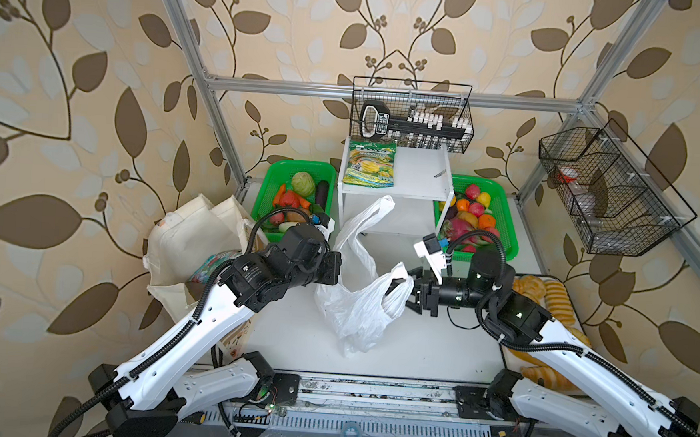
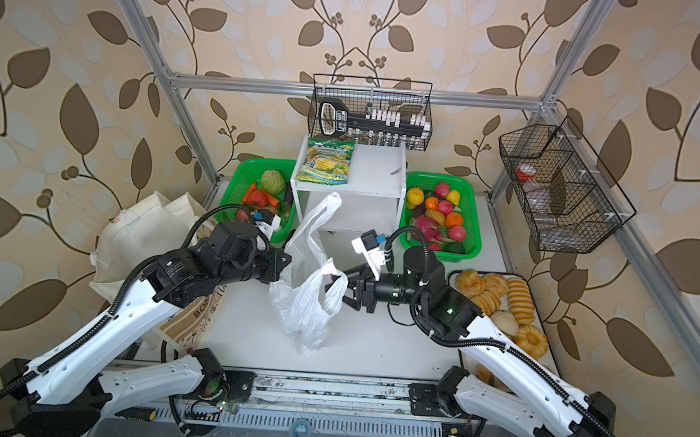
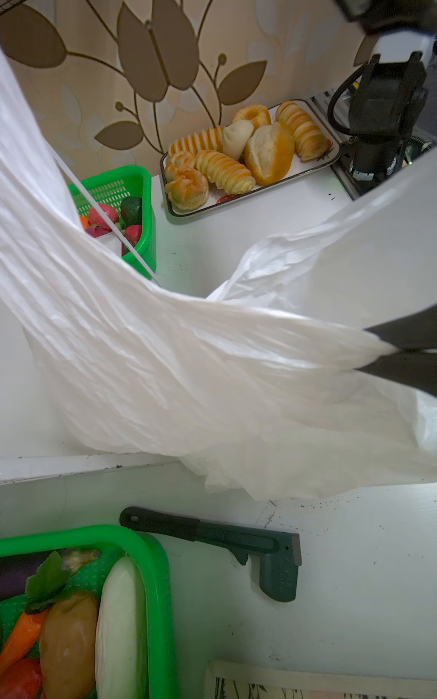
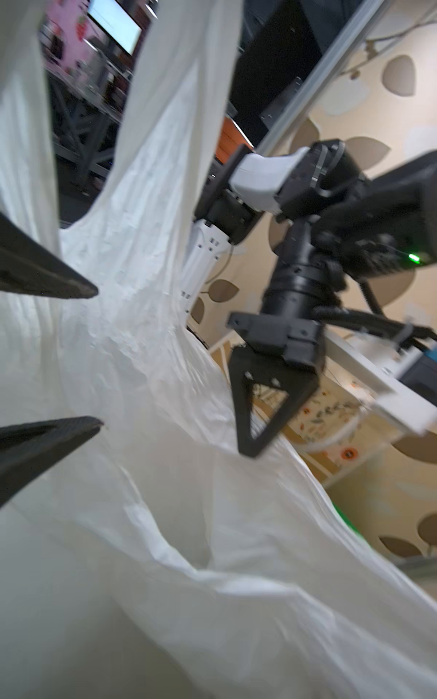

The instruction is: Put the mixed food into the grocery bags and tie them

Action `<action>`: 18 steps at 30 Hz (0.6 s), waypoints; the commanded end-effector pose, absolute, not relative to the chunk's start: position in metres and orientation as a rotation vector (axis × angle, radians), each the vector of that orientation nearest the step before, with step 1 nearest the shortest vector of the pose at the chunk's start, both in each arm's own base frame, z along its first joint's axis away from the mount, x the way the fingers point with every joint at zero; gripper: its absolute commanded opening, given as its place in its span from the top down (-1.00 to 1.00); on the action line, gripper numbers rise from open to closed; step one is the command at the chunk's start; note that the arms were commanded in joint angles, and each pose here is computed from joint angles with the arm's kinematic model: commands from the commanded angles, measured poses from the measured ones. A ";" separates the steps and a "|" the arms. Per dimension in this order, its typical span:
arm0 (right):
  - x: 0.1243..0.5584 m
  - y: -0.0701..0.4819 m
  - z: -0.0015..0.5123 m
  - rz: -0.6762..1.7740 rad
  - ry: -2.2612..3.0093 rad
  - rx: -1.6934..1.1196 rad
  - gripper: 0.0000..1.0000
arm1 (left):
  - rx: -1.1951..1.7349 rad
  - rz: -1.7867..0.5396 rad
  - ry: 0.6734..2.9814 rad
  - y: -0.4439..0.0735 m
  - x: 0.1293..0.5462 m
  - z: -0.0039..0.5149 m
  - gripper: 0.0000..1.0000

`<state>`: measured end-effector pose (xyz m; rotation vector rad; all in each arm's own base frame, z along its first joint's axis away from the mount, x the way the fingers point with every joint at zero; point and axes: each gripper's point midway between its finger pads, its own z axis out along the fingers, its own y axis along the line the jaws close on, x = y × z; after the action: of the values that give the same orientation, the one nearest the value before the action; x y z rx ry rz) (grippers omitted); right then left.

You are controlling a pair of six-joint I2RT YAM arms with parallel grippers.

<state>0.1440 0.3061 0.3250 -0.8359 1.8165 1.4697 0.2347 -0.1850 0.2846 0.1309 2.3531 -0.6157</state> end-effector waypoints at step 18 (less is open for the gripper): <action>0.209 0.211 0.246 0.728 2.039 -0.359 -0.01 | 0.122 -0.521 2.141 -0.159 0.240 0.348 1.00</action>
<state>0.1712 0.2603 0.2590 -0.6932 1.9745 0.9120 0.2441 -0.1777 0.3074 0.1328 2.2739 -0.5581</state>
